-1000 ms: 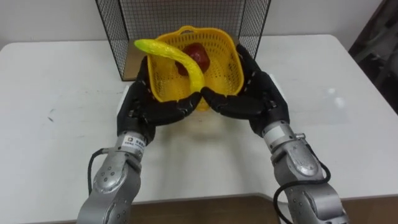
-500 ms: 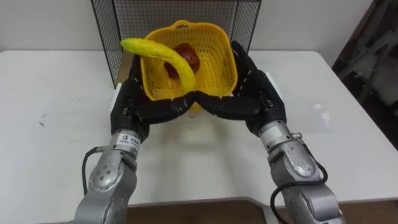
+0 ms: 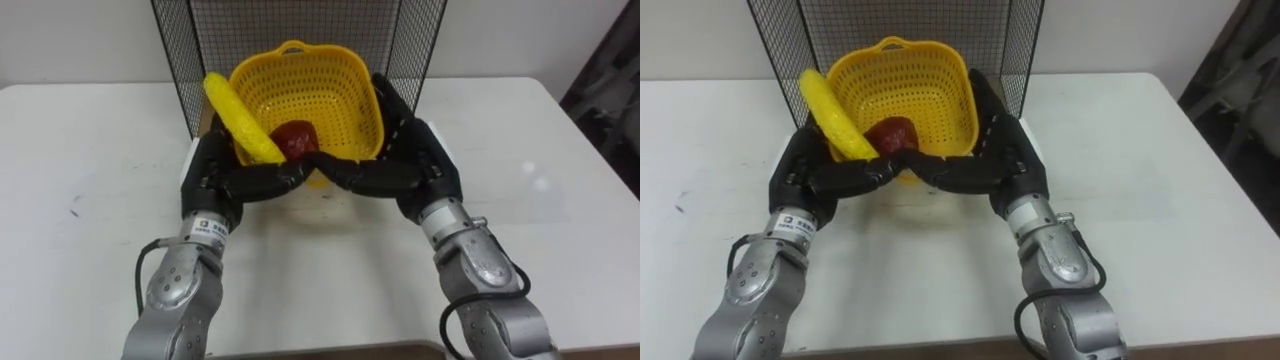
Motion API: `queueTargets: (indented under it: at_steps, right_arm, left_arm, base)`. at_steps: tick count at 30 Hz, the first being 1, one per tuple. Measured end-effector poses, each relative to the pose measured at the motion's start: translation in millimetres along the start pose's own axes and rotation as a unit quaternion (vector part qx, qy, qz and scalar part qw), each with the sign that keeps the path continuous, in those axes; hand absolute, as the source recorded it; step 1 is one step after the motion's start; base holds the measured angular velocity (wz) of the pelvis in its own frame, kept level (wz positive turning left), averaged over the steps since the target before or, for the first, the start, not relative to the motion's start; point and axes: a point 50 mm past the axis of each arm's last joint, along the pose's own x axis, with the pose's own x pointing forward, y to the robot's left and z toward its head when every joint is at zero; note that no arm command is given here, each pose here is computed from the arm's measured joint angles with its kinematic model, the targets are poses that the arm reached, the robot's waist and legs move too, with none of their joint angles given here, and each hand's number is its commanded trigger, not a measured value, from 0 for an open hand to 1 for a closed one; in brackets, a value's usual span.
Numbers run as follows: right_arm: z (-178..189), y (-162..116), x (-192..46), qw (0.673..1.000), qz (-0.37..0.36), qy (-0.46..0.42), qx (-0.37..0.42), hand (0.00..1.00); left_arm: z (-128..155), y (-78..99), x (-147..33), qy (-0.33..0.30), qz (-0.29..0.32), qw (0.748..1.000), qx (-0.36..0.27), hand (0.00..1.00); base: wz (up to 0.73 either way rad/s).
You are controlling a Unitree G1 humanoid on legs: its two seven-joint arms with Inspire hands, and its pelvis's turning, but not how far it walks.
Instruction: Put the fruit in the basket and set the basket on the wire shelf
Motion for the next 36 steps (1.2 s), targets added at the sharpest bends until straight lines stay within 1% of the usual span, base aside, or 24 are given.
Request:
queueTargets:
  at_steps: [5,10,12,15,19,23,27,29,34,36]
  right_arm:
    - [6.2,-1.9,0.5,1.0,-0.004,-0.01,-0.016,0.0]
    - [7.4,-3.4,1.0,1.0,-0.005,-0.012,-0.015,0.0]
    - [7.3,-3.6,1.9,1.0,-0.004,-0.012,-0.013,0.0]
    - [2.9,-6.1,0.2,1.0,-0.006,-0.002,-0.01,0.0]
    - [2.5,-5.2,2.2,1.0,0.0,0.001,-0.004,0.0]
    - [7.1,-6.2,7.0,1.0,-0.005,-0.002,0.004,0.0]
    - [14.1,-4.2,18.5,1.0,-0.01,-0.007,0.0,0.0]
    - [16.3,-4.0,24.9,1.0,-0.012,-0.008,-0.002,0.0]
    - [16.3,-4.0,29.8,1.0,-0.016,-0.004,0.0,0.0]
    - [10.1,-5.2,29.7,1.0,-0.024,0.016,0.007,0.0]
  left_arm:
    - [1.3,-2.4,0.5,-0.003,-0.004,1.0,-0.004,0.0]
    - [2.8,-3.8,0.8,-0.008,-0.01,1.0,-0.002,0.0]
    - [5.3,-5.1,3.7,-0.013,-0.011,1.0,-0.001,0.0]
    - [2.1,-4.7,3.7,-0.005,-0.008,1.0,-0.006,0.0]
    - [7.0,-3.0,7.0,-0.015,-0.003,1.0,-0.006,0.0]
    - [3.8,-6.6,9.5,-0.004,0.0,1.0,-0.015,0.0]
    - [1.5,-8.1,22.4,0.017,0.004,1.0,-0.02,0.0]
    - [1.8,-9.5,25.8,0.021,0.002,1.0,-0.019,0.0]
    - [1.0,-9.8,28.3,0.033,0.002,0.999,-0.017,0.0]
    - [-3.2,-8.8,29.1,0.048,0.008,0.999,-0.014,0.0]
  base:
    - [0.06]
    - [0.02]
    - [0.03]
    - [0.11]
    - [-0.06]
    - [-0.05]
    - [0.0]
    - [-0.02]
    - [0.0]
    - [0.0]
